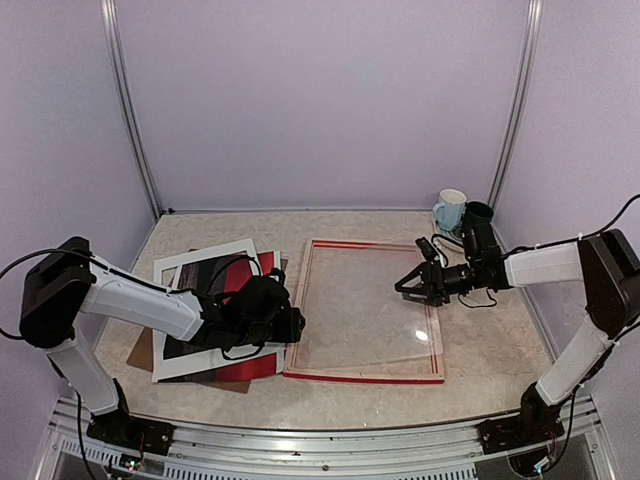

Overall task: Put the photo into the frame
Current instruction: Place the glass panel at the frame body.

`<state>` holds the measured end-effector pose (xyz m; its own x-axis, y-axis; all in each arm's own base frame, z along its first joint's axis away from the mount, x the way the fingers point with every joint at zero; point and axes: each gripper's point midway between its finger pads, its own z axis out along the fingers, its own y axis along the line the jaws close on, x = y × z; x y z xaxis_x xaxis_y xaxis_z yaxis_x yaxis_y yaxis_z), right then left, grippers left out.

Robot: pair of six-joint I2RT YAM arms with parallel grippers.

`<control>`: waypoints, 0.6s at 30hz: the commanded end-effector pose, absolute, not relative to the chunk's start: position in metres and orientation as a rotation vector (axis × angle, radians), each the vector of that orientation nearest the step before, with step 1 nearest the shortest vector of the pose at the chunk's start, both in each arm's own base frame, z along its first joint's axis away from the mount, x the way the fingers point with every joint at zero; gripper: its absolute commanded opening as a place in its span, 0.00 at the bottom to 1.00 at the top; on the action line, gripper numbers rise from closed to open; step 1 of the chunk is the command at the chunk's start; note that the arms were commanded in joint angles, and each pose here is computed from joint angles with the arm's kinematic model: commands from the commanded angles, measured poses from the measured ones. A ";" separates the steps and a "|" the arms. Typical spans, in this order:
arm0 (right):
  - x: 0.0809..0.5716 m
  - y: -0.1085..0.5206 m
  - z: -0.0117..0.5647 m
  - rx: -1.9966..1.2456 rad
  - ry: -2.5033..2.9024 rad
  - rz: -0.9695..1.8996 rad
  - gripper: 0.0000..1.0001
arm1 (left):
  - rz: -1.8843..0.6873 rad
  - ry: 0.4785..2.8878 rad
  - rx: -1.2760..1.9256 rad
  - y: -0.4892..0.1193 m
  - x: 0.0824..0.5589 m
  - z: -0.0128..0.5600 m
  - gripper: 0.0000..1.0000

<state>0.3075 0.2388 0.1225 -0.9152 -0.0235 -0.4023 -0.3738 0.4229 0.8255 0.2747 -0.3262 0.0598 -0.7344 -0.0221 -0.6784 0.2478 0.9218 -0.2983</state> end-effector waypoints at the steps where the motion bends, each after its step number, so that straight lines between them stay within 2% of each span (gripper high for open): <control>1: 0.322 0.232 0.124 -0.278 2.356 1.507 0.69 | -0.492 2.334 0.151 -0.323 0.272 0.067 0.61; 8: 0.338 0.216 0.115 -0.168 2.367 1.517 0.73 | -0.492 2.340 0.154 -0.322 0.271 0.063 0.61; 18: 0.353 0.216 0.099 -0.059 2.390 1.588 0.69 | -0.498 2.343 0.161 -0.325 0.270 0.063 0.61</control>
